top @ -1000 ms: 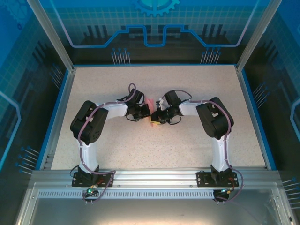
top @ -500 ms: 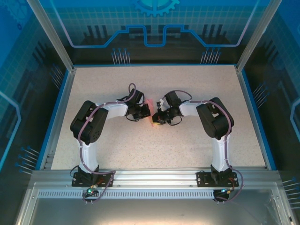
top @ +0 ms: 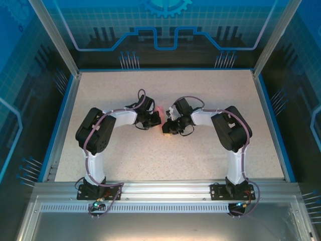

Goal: Fold a paper plane with a square sheet of paper (pick it up from the middle)
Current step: Fold the wing for the fifth time at the center of the table.

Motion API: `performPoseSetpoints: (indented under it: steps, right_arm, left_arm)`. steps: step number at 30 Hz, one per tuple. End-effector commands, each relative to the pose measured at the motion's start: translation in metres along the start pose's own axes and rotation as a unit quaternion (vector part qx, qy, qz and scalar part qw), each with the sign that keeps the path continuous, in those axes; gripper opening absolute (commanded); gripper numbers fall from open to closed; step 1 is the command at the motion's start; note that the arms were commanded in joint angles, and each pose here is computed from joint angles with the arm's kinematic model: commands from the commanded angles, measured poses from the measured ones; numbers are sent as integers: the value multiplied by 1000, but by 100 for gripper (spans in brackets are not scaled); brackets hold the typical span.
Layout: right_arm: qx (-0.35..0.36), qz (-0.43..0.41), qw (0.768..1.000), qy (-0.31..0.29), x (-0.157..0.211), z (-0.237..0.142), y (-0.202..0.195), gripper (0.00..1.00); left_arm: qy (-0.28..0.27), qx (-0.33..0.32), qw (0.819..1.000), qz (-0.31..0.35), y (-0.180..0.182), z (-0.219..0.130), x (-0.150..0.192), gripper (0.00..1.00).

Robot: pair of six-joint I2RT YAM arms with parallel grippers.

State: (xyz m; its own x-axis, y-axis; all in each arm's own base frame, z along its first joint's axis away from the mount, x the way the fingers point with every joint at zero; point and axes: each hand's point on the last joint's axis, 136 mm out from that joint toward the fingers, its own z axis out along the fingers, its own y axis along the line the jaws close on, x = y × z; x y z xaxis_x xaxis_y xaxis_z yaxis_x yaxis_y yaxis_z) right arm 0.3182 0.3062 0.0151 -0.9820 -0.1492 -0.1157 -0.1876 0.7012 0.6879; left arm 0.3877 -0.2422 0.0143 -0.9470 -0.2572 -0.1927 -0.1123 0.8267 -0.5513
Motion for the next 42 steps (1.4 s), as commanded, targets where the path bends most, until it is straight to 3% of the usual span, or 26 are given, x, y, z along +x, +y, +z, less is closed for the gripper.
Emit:
performPoseSetpoints:
  steps: [1, 10, 19, 26, 32, 42]
  right_arm:
    - [33, -2, 999, 22, 14, 1, -6, 15]
    - [9, 31, 999, 1, 12, -3, -13, 0]
    - [3, 54, 998, 16, 30, -3, -19, 4]
    - [0, 5, 999, -50, 12, -45, 19, 17]
    - [11, -18, 998, -58, 1, -40, 35, 11]
    - [19, -3, 999, -33, -4, -9, 27, 4]
  left_arm:
    - [33, -77, 996, -10, 44, 16, 21, 5]
    - [35, -80, 996, -8, 45, 16, 22, 5]
    - [35, -80, 996, -8, 46, 17, 22, 5]
    - [37, -78, 996, -7, 45, 17, 22, 5]
    - [38, -75, 996, -10, 44, 17, 22, 5]
    - [38, -72, 997, -16, 42, 16, 23, 5]
